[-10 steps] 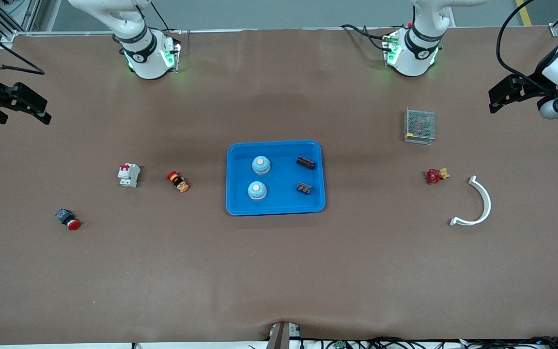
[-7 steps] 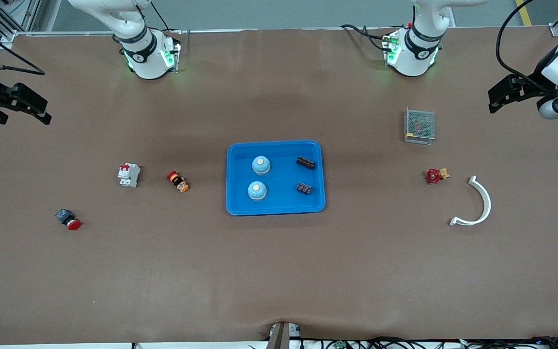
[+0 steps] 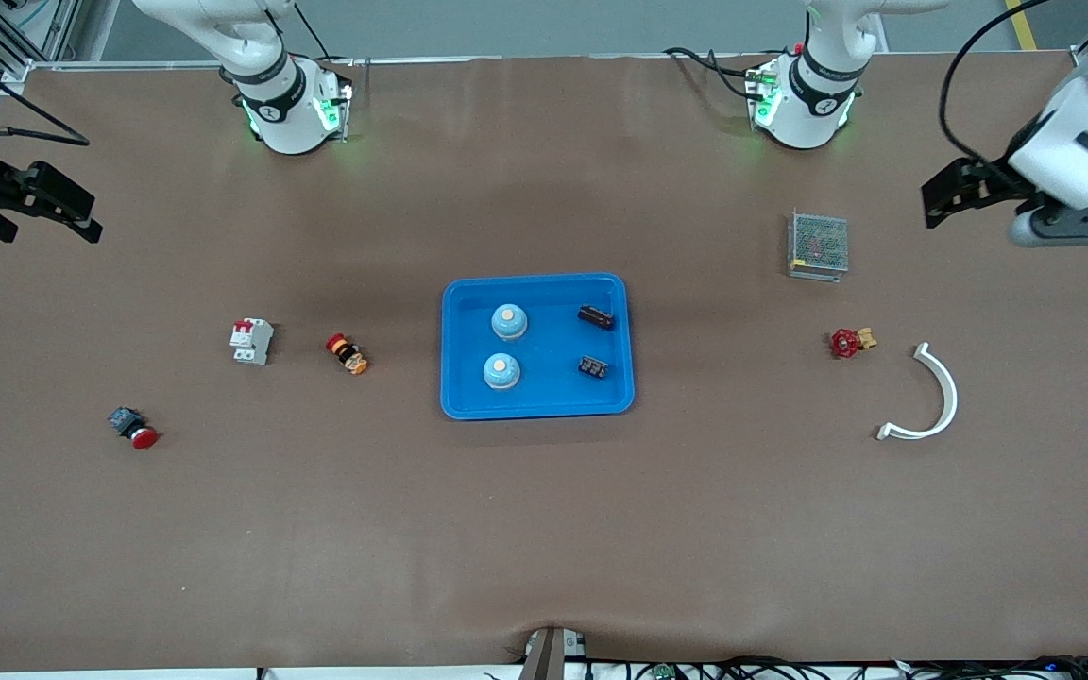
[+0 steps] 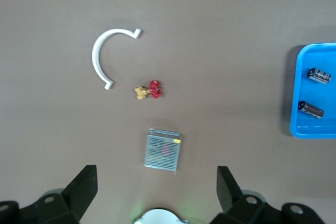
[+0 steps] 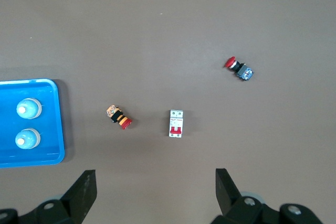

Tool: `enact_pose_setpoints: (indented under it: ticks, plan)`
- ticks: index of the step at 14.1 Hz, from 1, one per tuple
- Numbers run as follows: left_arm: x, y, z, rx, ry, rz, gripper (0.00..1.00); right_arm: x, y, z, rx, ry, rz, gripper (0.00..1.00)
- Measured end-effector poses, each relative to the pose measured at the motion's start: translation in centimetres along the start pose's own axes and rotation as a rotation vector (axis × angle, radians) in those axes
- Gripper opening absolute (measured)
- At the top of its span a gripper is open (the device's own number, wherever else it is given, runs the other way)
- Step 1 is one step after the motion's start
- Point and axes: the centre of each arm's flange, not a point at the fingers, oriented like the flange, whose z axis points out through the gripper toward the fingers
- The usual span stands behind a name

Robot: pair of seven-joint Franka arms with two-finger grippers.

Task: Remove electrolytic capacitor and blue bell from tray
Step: 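Move the left gripper and the right gripper toward the blue tray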

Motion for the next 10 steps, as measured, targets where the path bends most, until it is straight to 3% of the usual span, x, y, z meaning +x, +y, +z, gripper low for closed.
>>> enact_pose_setpoints:
  ticks: [4,6,10]
  plan:
    - [0.5,7.0,4.5,0.006,-0.032,-0.118,1.00,0.5,-5.0,1.6,0.054,-0.026,-0.080,1.00]
    - [0.2,10.1,7.3,-0.012,-0.041,-0.204,1.00,1.2,-8.4,2.9,0.064,-0.016,-0.125,1.00]
    - [-1.2,16.9,13.6,-0.025,-0.046,-0.403,1.00,2.7,-15.4,6.8,0.078,-0.002,-0.092,1.00]
